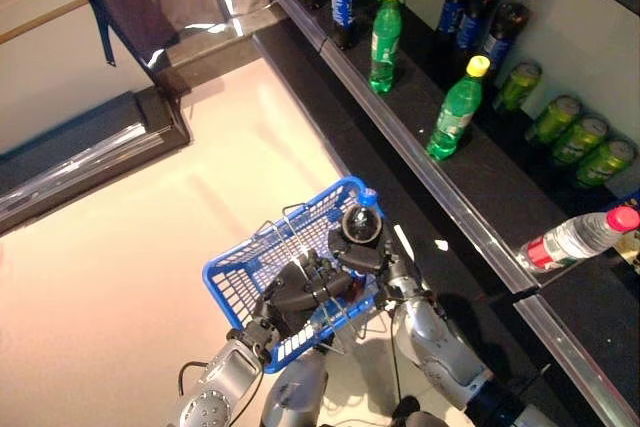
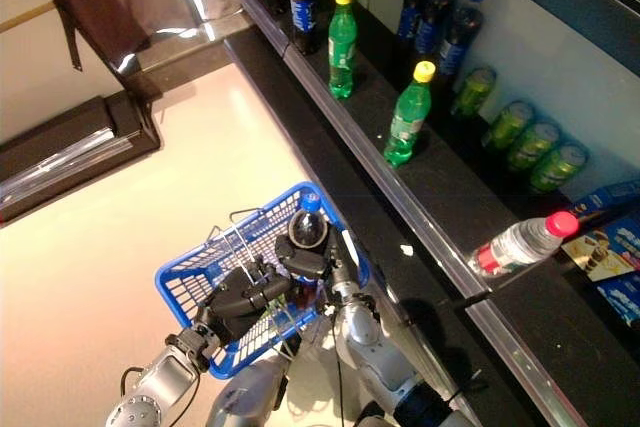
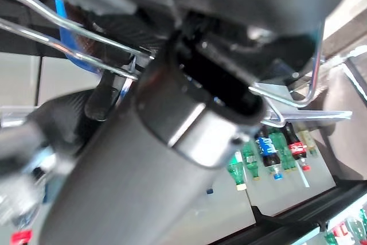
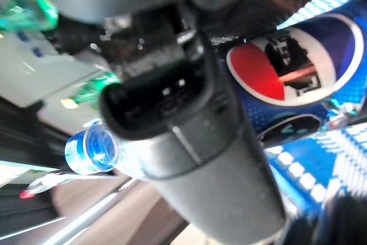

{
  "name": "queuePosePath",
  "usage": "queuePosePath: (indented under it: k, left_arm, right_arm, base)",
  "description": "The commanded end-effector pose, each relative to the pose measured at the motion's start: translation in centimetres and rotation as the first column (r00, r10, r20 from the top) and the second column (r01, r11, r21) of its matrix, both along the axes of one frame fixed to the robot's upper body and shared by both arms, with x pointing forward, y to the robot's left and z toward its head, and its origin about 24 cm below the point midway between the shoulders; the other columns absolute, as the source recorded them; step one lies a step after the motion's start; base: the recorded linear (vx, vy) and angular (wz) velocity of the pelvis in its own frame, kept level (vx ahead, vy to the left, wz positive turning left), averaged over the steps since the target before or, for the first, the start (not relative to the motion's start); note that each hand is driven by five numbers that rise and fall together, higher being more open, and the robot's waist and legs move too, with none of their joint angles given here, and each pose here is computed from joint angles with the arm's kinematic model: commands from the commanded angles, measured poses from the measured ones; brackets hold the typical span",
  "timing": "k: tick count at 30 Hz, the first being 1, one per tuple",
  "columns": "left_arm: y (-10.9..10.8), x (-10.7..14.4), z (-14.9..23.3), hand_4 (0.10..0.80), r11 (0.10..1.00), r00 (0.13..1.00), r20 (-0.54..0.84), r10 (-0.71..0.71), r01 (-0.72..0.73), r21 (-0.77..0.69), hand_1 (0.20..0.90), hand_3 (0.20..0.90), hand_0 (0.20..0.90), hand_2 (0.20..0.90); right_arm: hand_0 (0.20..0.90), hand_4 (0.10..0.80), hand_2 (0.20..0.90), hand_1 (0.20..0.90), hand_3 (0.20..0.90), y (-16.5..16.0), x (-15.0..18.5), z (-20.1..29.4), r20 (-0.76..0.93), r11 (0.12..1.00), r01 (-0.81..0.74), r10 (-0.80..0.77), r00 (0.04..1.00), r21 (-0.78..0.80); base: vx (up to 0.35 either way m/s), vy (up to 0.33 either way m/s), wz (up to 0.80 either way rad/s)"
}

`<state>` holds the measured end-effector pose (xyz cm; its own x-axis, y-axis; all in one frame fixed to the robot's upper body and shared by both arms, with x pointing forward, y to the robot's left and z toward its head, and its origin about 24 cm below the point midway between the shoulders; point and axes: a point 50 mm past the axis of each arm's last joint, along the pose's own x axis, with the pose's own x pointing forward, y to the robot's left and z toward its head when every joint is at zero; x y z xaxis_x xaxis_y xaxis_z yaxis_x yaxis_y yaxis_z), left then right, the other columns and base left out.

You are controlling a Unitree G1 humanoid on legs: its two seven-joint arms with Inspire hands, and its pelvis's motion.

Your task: Pick up the drink and place into the basket.

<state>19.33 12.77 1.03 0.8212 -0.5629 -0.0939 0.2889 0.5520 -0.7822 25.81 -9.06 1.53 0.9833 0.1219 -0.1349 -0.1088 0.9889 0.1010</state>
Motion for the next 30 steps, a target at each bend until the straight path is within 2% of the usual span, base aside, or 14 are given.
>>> queuePosePath:
  k: [1, 10, 12, 13, 14, 17, 19, 20, 22, 23, 27, 28, 29, 30]
  left_arm:
    - [-4.6, -0.7, 11.9, 0.100, 0.861, 0.764, 0.621, -0.179, 0.427, -0.277, 0.300, 0.200, 0.300, 0.300]
    - [-5.5, -1.1, 11.8, 0.100, 0.799, 0.722, 0.625, -0.297, 0.546, -0.251, 0.300, 0.200, 0.300, 0.300]
    - [-5.5, -1.2, 11.8, 0.100, 0.792, 0.718, 0.627, -0.301, 0.555, -0.256, 0.300, 0.200, 0.300, 0.300]
    - [-5.5, -1.2, 11.8, 0.100, 0.792, 0.718, 0.627, -0.301, 0.555, -0.256, 0.300, 0.200, 0.300, 0.300]
    - [-5.6, -1.2, 11.8, 0.100, 0.785, 0.716, 0.627, -0.308, 0.563, -0.259, 0.300, 0.200, 0.300, 0.300]
    - [-5.7, -1.3, 12.0, 0.100, 0.759, 0.703, 0.631, -0.329, 0.594, -0.265, 0.300, 0.200, 0.300, 0.300]
    - [-5.6, -1.3, 12.0, 0.100, 0.754, 0.695, 0.635, -0.337, 0.603, -0.259, 0.300, 0.200, 0.300, 0.300]
    - [-5.5, -1.4, 12.1, 0.100, 0.746, 0.691, 0.633, -0.349, 0.614, -0.259, 0.300, 0.200, 0.300, 0.300]
    - [-5.4, -1.4, 12.2, 0.100, 0.743, 0.686, 0.636, -0.354, 0.619, -0.254, 0.300, 0.200, 0.300, 0.300]
    - [-5.3, -1.4, 12.3, 0.100, 0.739, 0.676, 0.642, -0.362, 0.628, -0.245, 0.300, 0.200, 0.300, 0.300]
    - [-5.1, -1.4, 12.5, 0.100, 0.734, 0.669, 0.639, -0.379, 0.638, -0.232, 0.300, 0.200, 0.300, 0.300]
    - [-5.1, -1.4, 12.5, 0.100, 0.733, 0.668, 0.639, -0.382, 0.640, -0.231, 0.300, 0.200, 0.300, 0.300]
    - [-5.1, -1.4, 12.6, 0.100, 0.732, 0.667, 0.638, -0.384, 0.642, -0.230, 0.300, 0.200, 0.300, 0.300]
    - [-5.0, -1.4, 12.6, 0.100, 0.733, 0.666, 0.639, -0.384, 0.641, -0.227, 0.300, 0.200, 0.300, 0.300]
  right_arm:
    - [0.300, 0.100, 0.300, 0.300, 0.200, 4.2, 2.0, 7.5, 0.357, 0.985, -0.132, 0.084, 0.930, 0.111]
    - [0.300, 0.100, 0.300, 0.300, 0.200, 4.0, 3.4, 4.7, 0.202, 0.993, -0.020, -0.004, 0.979, 0.118]
    - [0.300, 0.100, 0.300, 0.300, 0.200, 3.6, 3.6, 3.2, 0.091, 0.985, 0.013, -0.029, 0.995, 0.172]
    - [0.300, 0.100, 0.300, 0.300, 0.200, 3.6, 3.6, 3.2, 0.091, 0.985, 0.013, -0.029, 0.995, 0.172]
    - [0.300, 0.100, 0.300, 0.300, 0.200, 3.3, 3.7, 2.1, 0.005, 0.972, 0.039, -0.042, 0.999, 0.233]
    - [0.300, 0.100, 0.300, 0.300, 0.200, 3.3, 3.7, -0.1, -0.177, 0.888, 0.066, 0.017, 0.984, 0.456]
    - [0.300, 0.100, 0.300, 0.300, 0.200, 3.4, 3.5, -0.8, -0.237, 0.838, 0.094, 0.044, 0.971, 0.537]
    - [0.300, 0.100, 0.300, 0.300, 0.200, 3.0, 3.5, -1.6, -0.289, 0.784, 0.145, 0.046, 0.956, 0.604]
    - [0.300, 0.100, 0.300, 0.300, 0.200, 2.8, 3.5, -2.1, -0.321, 0.749, 0.175, 0.052, 0.946, 0.639]
    - [0.300, 0.100, 0.300, 0.300, 0.200, 2.7, 3.5, -2.6, -0.357, 0.697, 0.213, 0.066, 0.932, 0.684]
    - [0.300, 0.100, 0.300, 0.300, 0.200, 2.0, 3.6, -3.6, -0.421, 0.632, 0.292, 0.061, 0.905, 0.718]
    - [0.444, 0.267, 0.444, 0.444, 0.367, 1.9, 3.6, -3.7, -0.433, 0.613, 0.311, 0.058, 0.899, 0.727]
    - [0.651, 0.509, 0.651, 0.651, 0.609, 1.7, 3.7, -3.9, -0.446, 0.601, 0.328, 0.053, 0.893, 0.728]
    - [0.827, 0.715, 0.827, 0.827, 0.815, 1.6, 3.8, -3.9, -0.448, 0.597, 0.330, 0.055, 0.893, 0.731]
  base:
    - [0.015, 0.021, 0.21]
    - [0.033, 0.013, 0.11]
    - [0.025, 0.006, 0.17]
    - [0.023, 0.002, 0.13]
    - [0.015, -0.005, 0.08]
    - [0.014, -0.015, 0.08]
    - [0.021, -0.036, 0.14]
    - [0.031, -0.044, 0.10]
    - [0.011, -0.029, 0.06]
    - [-0.005, -0.018, 0.04]
    - [-0.001, -0.003, 0.02]
    - [-0.008, -0.006, 0.07]
    - [-0.013, -0.005, 0.07]
    - [-0.012, -0.007, 0.06]
